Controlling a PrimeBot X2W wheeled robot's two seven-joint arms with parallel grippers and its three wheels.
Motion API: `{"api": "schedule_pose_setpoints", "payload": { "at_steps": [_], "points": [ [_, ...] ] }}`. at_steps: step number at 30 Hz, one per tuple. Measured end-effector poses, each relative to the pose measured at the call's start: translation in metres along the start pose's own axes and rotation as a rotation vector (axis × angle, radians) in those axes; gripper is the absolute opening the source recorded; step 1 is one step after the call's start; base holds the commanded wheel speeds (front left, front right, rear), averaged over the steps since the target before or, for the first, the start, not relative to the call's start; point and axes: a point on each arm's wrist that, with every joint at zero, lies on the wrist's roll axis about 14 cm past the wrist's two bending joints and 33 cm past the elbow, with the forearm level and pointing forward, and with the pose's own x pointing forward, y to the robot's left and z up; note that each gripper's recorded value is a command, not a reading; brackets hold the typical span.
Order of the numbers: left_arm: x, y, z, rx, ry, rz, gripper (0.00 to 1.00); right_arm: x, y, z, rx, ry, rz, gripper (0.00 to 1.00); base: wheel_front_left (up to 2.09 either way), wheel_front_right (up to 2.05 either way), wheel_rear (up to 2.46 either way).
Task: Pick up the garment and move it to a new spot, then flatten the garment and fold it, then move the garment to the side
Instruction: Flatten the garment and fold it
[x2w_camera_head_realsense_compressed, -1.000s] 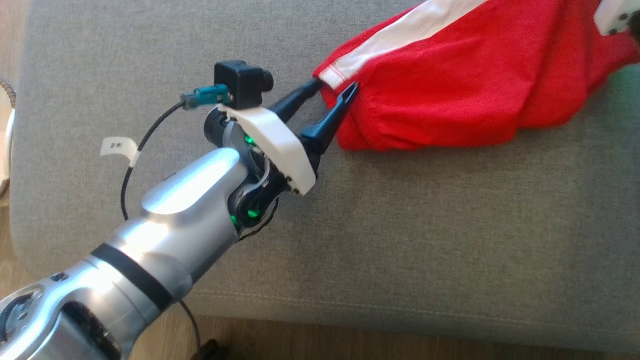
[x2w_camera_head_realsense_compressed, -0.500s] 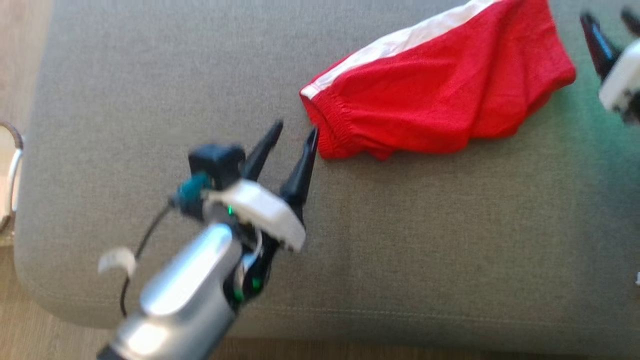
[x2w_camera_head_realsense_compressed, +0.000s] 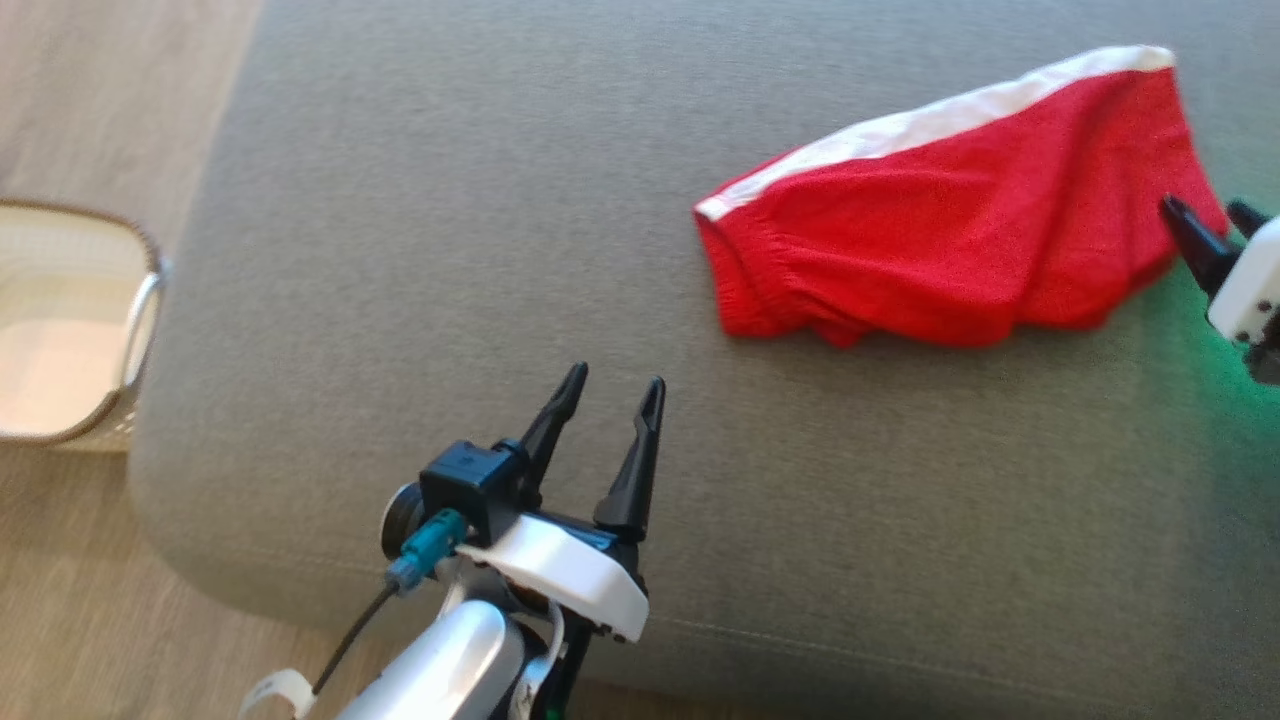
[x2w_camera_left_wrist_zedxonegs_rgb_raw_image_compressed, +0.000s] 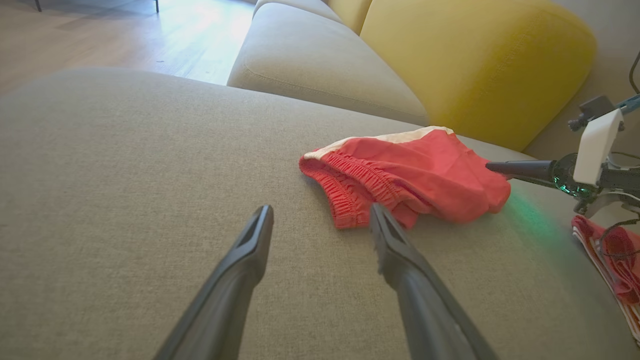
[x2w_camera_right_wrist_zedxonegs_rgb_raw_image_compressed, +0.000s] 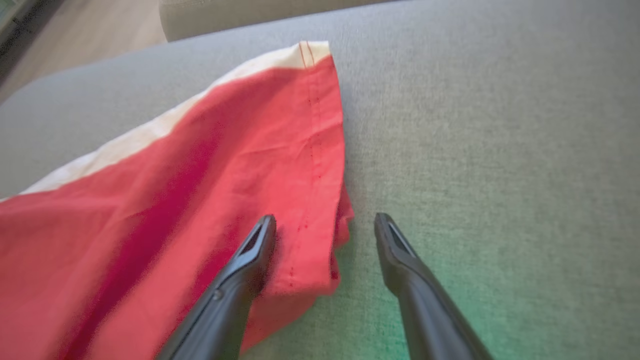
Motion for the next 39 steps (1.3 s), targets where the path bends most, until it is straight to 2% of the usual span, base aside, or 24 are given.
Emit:
{"api": "schedule_pose_setpoints", "payload": {
  "at_steps": [5,9,10,11,12,17,24,28,32,35,39],
  "points": [
    [-0.006,0.004,0.004,0.014,-0.014,0.015,1.00,0.009,-0.005,-0.018,-0.065,0.081,-0.043,1.00,0.00,0.00,0.00],
    [-0.009,0.008,0.005,0.012,-0.022,0.034,1.00,0.015,-0.003,-0.015,-0.096,0.122,-0.068,1.00,0.00,0.00,0.00],
    [-0.011,0.008,0.005,0.016,-0.023,0.033,1.00,0.015,-0.002,-0.015,-0.094,0.132,-0.072,0.75,0.00,0.00,0.00],
    [-0.012,0.009,0.006,0.017,-0.023,0.034,1.00,0.015,-0.001,-0.016,-0.093,0.144,-0.075,0.20,0.00,0.00,0.00],
    [-0.012,0.010,0.006,0.018,-0.025,0.037,1.00,0.014,0.001,-0.018,-0.088,0.156,-0.074,0.00,0.00,0.00,0.00],
    [-0.016,0.009,0.007,0.012,-0.032,0.041,1.00,0.006,0.009,-0.022,-0.090,0.174,-0.064,0.00,0.00,0.00,0.00],
    [-0.019,0.001,0.005,0.012,-0.028,0.007,1.00,-0.025,-0.020,-0.003,-0.103,0.112,-0.124,0.00,0.00,0.00,0.00],
    [-0.020,-0.012,0.004,0.014,-0.027,-0.040,1.00,-0.054,-0.055,0.024,-0.238,0.052,-0.209,0.00,0.00,0.00,0.00],
    [-0.020,-0.025,0.006,0.019,-0.029,-0.084,1.00,-0.079,-0.076,0.042,-0.296,0.011,-0.264,0.00,0.00,0.00,0.00],
    [-0.020,-0.030,0.007,0.023,-0.031,-0.103,1.00,-0.085,-0.071,0.052,-0.346,-0.019,-0.258,0.00,0.00,0.00,0.00],
    [-0.021,-0.032,0.007,0.030,-0.026,-0.112,1.00,-0.084,-0.047,0.066,-0.401,-0.072,-0.209,0.00,0.00,0.00,0.00]
  ]
}}
